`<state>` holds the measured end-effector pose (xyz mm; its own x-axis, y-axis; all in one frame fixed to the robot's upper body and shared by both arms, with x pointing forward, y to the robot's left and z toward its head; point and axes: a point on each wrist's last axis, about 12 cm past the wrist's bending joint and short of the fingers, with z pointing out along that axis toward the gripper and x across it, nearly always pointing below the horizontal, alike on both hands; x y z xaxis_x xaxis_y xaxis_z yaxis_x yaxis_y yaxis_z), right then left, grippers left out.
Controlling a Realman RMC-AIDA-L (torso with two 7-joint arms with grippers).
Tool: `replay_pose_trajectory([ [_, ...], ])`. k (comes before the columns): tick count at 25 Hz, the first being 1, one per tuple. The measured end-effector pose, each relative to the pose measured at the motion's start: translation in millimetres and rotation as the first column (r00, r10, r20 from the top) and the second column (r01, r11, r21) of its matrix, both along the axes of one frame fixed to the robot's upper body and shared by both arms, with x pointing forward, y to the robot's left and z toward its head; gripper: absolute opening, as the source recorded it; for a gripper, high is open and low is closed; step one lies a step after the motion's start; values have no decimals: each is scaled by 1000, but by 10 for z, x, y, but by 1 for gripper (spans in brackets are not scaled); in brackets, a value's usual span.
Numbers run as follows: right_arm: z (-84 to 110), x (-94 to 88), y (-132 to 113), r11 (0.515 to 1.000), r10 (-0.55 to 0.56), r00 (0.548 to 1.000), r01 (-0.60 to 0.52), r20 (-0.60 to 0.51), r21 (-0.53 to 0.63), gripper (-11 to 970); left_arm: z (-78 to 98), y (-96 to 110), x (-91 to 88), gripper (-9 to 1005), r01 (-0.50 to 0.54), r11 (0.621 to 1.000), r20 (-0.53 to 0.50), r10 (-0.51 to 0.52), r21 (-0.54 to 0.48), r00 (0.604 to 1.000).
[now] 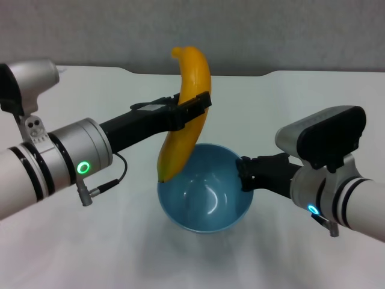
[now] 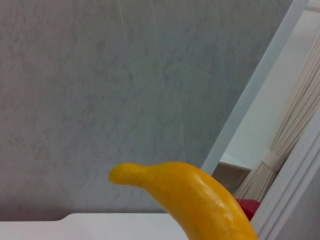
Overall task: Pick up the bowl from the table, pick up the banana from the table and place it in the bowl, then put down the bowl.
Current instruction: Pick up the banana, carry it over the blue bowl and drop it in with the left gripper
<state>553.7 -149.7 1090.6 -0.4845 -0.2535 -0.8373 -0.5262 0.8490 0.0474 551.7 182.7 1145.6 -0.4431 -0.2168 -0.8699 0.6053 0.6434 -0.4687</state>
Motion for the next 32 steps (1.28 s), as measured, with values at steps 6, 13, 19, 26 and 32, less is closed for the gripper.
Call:
replay_pose_trajectory([
  [6, 31, 11, 41, 1000, 9, 1000, -9, 6, 14, 46, -127, -10, -12, 581, 15, 1000, 4, -15, -19, 1000],
  [13, 85, 11, 80, 999, 19, 1000, -19, 23, 27, 47, -195, -57, -41, 591, 37, 999, 1, -37, -28, 999],
  [19, 136, 3, 120, 999, 32, 999, -33, 37, 35, 47, -241, -42, -46, 599, 34, 999, -2, -34, -23, 999],
  [26, 182, 6, 140, 998, 37, 998, -39, 51, 42, 48, -292, -47, -61, 609, 37, 999, -1, -37, -39, 999],
  [32, 196, 7, 146, 998, 39, 998, -42, 56, 42, 48, -289, -51, -65, 618, 43, 999, 8, -42, -34, 999],
])
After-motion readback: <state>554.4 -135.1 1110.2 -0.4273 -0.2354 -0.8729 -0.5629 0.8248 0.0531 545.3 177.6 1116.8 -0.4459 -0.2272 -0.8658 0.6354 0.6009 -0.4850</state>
